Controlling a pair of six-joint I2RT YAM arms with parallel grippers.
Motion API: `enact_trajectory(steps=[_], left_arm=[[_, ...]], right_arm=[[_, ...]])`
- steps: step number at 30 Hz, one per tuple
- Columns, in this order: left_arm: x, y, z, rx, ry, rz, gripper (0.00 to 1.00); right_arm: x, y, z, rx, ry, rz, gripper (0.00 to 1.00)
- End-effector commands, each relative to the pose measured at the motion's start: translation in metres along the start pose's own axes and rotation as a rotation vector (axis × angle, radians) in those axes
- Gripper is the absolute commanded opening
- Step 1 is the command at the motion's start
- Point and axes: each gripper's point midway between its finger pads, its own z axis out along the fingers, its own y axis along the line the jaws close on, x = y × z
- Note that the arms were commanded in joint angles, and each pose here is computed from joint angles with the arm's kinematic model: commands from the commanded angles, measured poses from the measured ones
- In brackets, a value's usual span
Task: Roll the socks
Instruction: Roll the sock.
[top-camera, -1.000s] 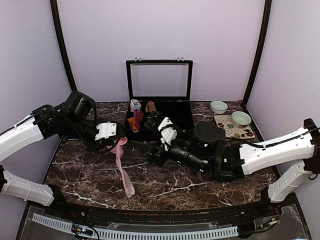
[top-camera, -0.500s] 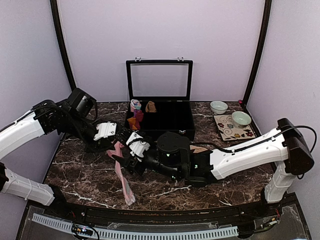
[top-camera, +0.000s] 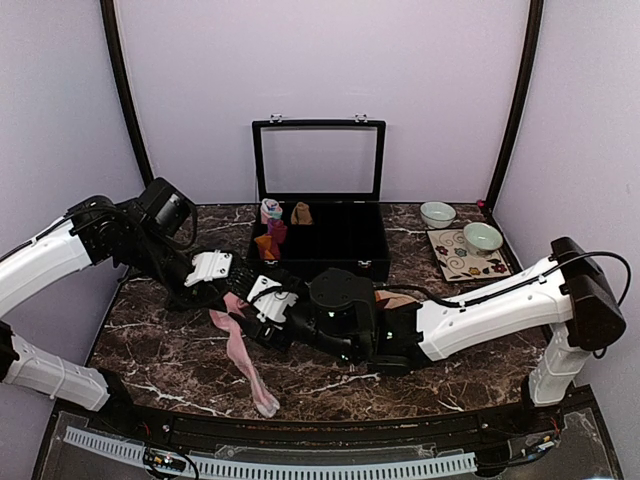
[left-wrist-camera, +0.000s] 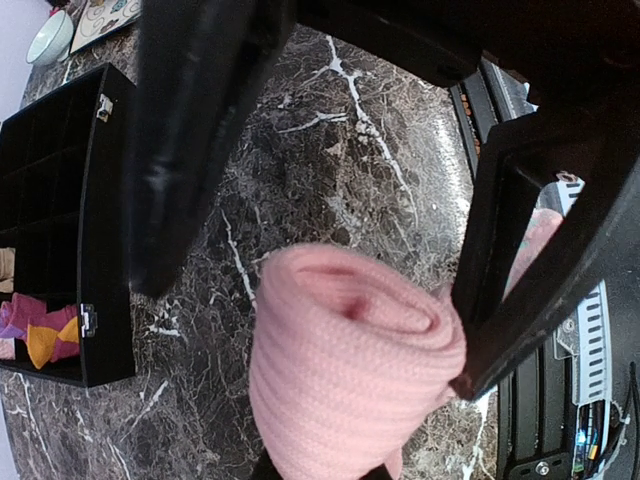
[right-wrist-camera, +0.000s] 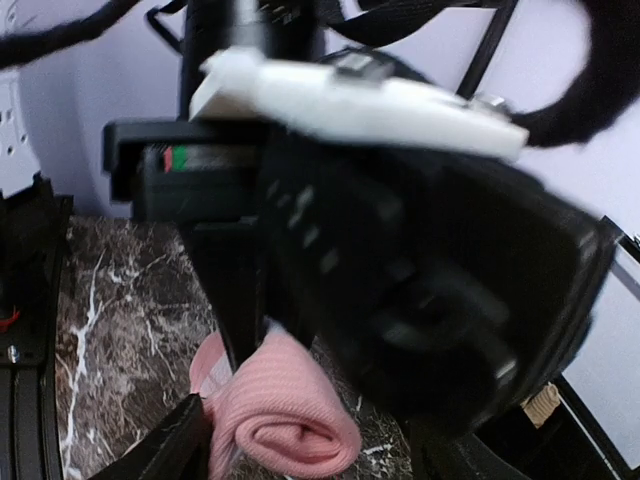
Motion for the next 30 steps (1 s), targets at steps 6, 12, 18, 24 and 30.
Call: enact_trajectory(steps=[6, 12, 18, 24, 30], left_arm=[[-0.010, -0.014, -0.009, 0.094, -0.030, 0.013, 0.00], [-0.009, -0.018, -0.008, 0.126, -0.024, 0.010, 0.00], [-0.004, -0.029, -0.008, 0.177, -0.011, 0.012, 0.00], [-0.003, -0.032, -0.008, 0.192, -0.001, 0.006, 0.00], [0.000, -0.036, -0.009, 0.207, 0.008, 0.008, 0.00]], right_arm=[[0.008, 0.005, -0.015, -0.082, 0.048, -0.071, 0.47], [0.005, -0.007, -0.007, -0.006, 0.067, -0.061, 0.49], [0.001, -0.018, -0.001, 0.060, 0.072, -0.073, 0.55], [-0.011, 0.001, -0.005, -0.065, 0.012, -0.089, 0.30], [-0.007, 0.016, -0.014, -0.140, 0.003, -0.108, 0.14]])
